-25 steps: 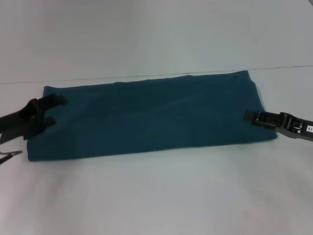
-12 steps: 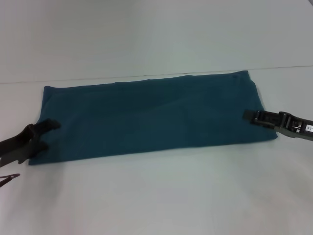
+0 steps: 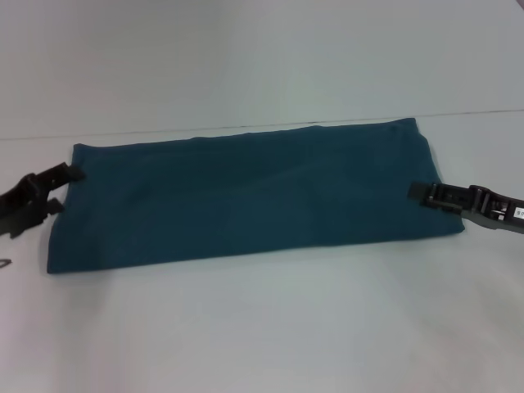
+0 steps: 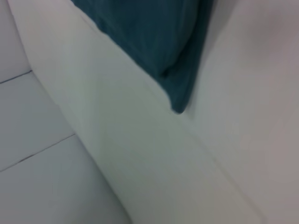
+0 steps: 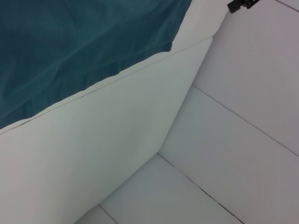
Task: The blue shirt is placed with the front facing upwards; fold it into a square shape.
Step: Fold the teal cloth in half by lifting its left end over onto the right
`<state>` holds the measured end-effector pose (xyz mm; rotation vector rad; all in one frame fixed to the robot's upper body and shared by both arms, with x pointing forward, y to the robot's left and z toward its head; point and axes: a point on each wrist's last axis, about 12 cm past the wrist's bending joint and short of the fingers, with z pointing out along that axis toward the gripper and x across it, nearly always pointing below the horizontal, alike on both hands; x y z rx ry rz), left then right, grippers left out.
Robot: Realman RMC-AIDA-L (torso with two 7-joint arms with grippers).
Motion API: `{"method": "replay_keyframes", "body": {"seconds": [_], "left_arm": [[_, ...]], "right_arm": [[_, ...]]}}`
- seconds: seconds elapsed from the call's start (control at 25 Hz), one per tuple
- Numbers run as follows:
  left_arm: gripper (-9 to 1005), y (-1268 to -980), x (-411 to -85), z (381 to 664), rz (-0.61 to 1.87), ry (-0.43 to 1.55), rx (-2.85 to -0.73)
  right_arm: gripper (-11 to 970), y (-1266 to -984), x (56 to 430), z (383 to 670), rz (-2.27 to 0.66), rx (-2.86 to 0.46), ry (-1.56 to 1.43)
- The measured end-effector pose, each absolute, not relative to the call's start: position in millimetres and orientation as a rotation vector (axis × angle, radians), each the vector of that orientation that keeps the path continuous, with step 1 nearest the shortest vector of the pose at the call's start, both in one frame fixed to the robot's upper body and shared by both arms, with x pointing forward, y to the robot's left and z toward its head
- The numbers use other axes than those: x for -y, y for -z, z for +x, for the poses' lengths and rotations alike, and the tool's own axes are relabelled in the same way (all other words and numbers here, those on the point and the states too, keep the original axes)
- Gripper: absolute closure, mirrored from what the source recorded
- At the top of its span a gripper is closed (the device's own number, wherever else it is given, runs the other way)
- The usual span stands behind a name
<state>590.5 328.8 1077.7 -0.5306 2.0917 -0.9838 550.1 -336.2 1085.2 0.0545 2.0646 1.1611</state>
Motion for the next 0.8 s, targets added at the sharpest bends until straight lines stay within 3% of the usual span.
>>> {"method": "replay_keyframes", "body": {"seconds": [0.24,0.56,0.8], "left_arm": [[169,-1088.4,-309.7,611.2,-0.114,0.789,-2.115],[168,-1075.7,-305.9,626.4,-0.230,0.644,-2.195],[169,-1068.9,-298.1,629.8,-0.325,0.661,-2.214]], "right_arm": [[422,-1085.5,333.0,552.6,0.047,-2.065,-1.159],[422,-1086.4,332.2,553.6,0.042,-2.062,-1.161],[423,-1086.5,332.1,554.2,0.043,-2.062,-1.158]]}}
